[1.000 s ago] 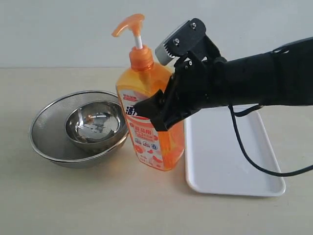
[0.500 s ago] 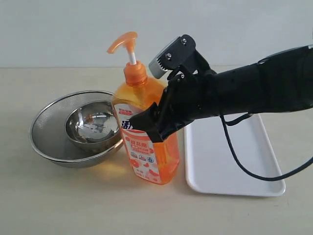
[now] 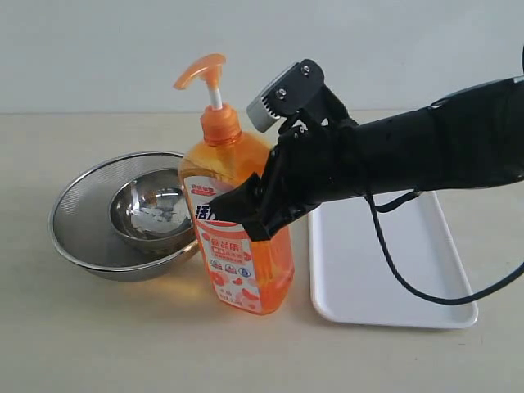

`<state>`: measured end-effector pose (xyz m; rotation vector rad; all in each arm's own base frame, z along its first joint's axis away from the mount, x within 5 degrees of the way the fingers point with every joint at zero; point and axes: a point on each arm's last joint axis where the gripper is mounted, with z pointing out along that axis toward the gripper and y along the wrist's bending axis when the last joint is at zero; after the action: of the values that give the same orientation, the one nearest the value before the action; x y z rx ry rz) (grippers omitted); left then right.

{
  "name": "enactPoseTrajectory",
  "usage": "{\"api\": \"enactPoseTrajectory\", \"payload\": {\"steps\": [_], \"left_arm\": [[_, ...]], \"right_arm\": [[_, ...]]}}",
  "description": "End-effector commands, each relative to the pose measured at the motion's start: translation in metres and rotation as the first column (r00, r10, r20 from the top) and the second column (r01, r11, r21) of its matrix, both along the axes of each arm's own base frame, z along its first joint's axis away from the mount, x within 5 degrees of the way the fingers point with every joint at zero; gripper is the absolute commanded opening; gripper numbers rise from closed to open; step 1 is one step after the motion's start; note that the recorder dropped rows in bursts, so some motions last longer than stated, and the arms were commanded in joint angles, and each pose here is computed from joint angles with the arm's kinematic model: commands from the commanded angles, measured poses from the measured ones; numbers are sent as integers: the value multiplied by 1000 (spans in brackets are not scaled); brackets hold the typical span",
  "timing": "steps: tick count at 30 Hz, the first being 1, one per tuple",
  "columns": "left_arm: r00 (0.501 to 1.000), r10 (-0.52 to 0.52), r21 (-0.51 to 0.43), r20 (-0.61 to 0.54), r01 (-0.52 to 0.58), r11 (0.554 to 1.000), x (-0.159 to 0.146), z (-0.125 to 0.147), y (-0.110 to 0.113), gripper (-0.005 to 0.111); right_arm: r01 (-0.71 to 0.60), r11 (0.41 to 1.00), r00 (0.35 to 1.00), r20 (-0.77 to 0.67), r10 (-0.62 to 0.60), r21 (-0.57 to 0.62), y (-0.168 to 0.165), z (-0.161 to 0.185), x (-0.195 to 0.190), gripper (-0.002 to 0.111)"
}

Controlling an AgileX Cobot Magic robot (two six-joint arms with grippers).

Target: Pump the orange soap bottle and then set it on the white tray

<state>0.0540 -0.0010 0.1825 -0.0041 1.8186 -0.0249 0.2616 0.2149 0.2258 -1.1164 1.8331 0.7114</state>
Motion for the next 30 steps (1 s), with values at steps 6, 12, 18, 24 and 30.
{"api": "enactPoseTrajectory", "payload": {"steps": [6,12,18,24,30], "left_arm": [[1000,4,-2,21,-4,1000,0,2,0,33],[1000,4,-2,21,-4,1000,0,2,0,33],[1000,4,-2,21,-4,1000,0,2,0,33],[1000,4,-2,21,-4,1000,0,2,0,33],[1000,4,-2,21,-4,1000,0,2,0,33]], "right_arm": [[8,996,1000,-30,-5,92,3,17,-1,38],[-19,996,999,-46,23,92,4,17,-4,53],[-24,995,997,-70,31,95,4,16,-5,78],[-31,997,995,-91,38,72,4,14,-7,82],[-38,997,995,-94,43,63,3,13,-7,82]]}}
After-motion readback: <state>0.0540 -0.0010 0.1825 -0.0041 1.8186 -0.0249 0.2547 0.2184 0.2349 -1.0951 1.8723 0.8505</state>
